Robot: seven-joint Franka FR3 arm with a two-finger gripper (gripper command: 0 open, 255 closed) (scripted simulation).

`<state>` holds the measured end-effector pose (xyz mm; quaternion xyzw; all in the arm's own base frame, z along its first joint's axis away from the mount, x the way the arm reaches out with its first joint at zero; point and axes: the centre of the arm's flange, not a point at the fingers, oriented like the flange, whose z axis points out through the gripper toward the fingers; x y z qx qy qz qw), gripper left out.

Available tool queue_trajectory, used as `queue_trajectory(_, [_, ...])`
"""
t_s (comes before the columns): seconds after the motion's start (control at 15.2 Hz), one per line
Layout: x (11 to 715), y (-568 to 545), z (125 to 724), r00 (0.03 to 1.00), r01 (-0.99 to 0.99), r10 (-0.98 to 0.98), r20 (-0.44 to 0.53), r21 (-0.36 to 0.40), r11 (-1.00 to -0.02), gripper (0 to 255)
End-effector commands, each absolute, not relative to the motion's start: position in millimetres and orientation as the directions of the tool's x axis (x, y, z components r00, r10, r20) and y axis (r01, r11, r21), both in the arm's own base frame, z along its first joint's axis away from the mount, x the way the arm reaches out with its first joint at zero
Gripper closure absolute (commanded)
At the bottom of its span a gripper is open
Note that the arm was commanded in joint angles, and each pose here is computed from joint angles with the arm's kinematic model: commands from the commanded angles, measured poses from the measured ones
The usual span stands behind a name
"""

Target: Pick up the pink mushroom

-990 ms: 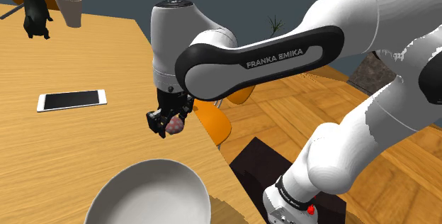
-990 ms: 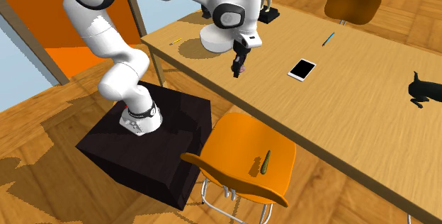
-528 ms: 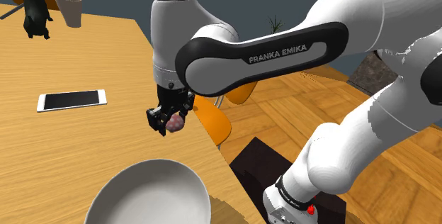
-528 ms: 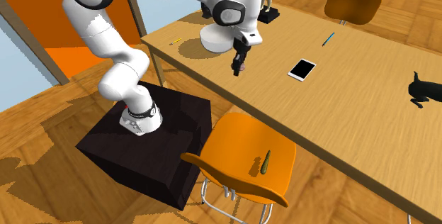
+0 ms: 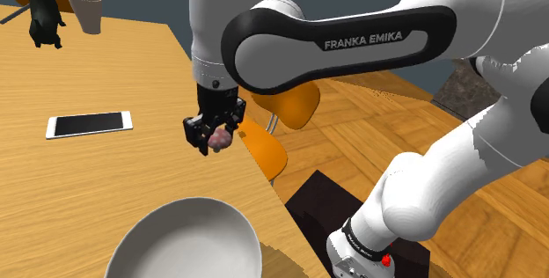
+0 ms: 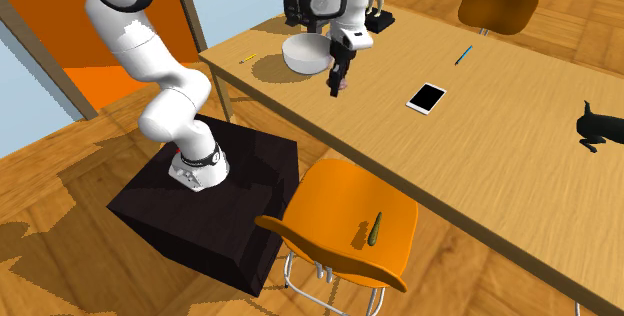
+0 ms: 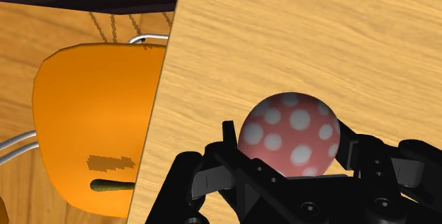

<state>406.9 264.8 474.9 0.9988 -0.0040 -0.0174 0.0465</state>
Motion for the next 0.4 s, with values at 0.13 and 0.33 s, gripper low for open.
queue_trajectory(0.13, [407,266,496,0.999,-0.006,-0.010,-0.035,0.093,-0.996,255])
queue_trajectory(0.33, [407,266,502,0.999,-0.006,-0.010,-0.035,0.093,-0.996,255])
